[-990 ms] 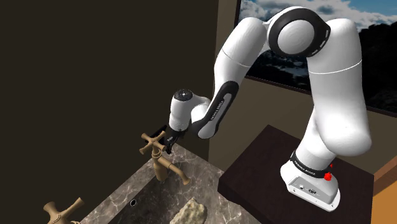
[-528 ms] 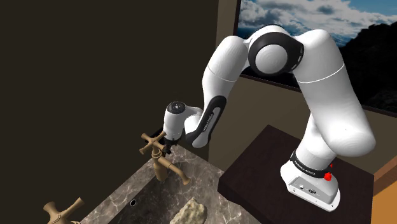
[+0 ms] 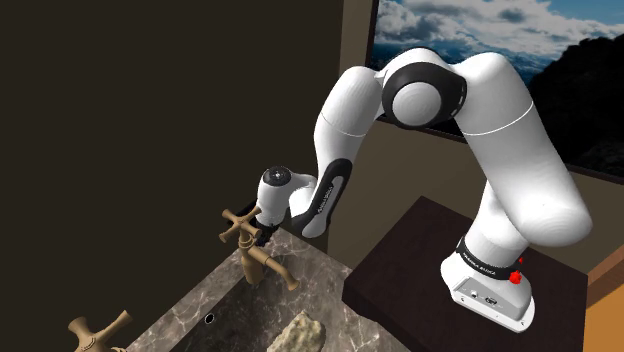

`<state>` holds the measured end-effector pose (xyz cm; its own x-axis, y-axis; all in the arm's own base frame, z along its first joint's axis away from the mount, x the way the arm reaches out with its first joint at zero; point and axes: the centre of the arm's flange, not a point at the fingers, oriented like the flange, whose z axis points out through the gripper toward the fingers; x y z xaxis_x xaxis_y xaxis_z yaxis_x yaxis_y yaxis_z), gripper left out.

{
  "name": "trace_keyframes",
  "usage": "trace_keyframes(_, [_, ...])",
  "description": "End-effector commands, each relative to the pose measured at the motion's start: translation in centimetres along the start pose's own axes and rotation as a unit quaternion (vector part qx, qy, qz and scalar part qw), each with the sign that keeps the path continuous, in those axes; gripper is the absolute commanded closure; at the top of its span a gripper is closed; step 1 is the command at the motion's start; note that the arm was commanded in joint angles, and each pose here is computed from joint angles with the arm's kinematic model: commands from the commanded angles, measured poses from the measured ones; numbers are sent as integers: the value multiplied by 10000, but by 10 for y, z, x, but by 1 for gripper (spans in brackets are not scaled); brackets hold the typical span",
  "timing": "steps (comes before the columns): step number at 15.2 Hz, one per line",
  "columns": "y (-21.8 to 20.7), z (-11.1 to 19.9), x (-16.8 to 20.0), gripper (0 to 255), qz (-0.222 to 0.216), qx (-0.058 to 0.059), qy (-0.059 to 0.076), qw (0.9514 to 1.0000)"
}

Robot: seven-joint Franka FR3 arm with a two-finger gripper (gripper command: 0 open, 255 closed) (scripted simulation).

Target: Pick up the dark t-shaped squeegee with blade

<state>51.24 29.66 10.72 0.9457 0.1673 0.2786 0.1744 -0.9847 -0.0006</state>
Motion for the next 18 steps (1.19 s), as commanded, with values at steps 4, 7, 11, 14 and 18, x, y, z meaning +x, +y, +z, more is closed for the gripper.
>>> trace_keyframes(4, [9, 7, -2, 255, 33, -62, -59, 10000])
trace_keyframes(7, [7, 5, -3, 255, 32, -64, -58, 10000])
trace_keyframes(11, [7, -16, 3, 255, 32, -64, -58, 10000])
trace_keyframes(14, [7, -31, 8, 255, 32, -64, -58, 10000])
trace_keyframes(18, [7, -51, 14, 255, 32, -64, -58, 10000])
